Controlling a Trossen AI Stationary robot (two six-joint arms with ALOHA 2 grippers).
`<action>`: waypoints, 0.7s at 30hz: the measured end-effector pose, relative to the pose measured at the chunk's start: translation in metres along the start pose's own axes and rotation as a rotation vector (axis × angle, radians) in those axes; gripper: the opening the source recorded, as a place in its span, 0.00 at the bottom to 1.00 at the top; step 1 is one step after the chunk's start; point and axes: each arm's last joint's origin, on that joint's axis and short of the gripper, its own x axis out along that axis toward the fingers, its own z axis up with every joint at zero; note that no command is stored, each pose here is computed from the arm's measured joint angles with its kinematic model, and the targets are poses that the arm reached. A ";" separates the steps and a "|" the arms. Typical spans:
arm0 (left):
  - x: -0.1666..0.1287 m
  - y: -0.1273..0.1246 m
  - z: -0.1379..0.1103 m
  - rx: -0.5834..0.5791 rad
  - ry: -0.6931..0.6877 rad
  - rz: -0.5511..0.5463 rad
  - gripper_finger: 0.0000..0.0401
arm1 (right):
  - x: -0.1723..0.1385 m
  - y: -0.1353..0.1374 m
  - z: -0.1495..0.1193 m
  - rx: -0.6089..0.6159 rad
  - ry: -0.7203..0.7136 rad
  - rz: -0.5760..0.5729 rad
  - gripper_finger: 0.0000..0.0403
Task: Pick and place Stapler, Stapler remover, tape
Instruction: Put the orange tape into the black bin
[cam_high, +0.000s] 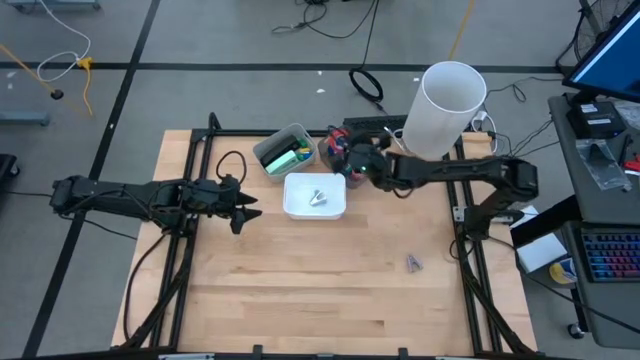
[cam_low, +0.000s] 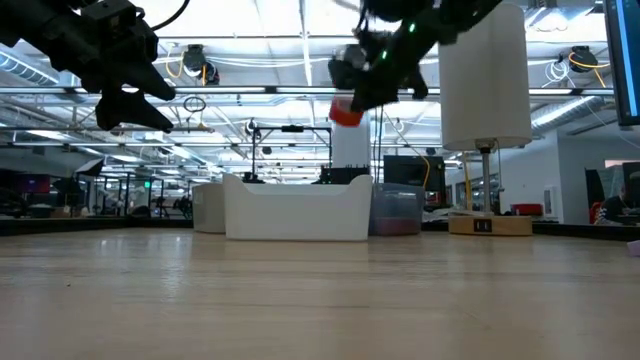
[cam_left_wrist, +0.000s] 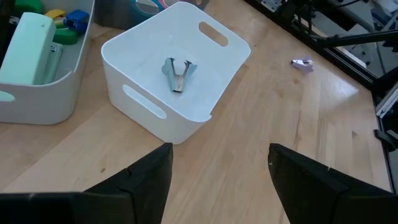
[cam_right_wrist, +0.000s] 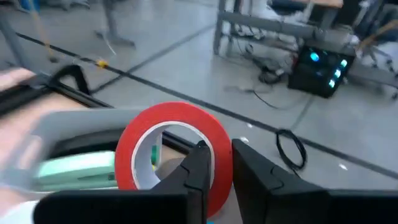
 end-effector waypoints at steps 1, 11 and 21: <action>0.000 0.000 0.000 0.000 0.000 0.000 0.65 | 0.007 -0.001 -0.005 0.000 0.019 -0.013 0.11; 0.000 0.000 0.000 -0.001 0.000 0.000 0.65 | 0.057 -0.017 -0.041 0.043 0.188 -0.110 0.09; 0.000 0.000 0.000 0.026 -0.010 0.015 0.65 | 0.071 -0.040 -0.060 0.108 0.371 -0.143 0.09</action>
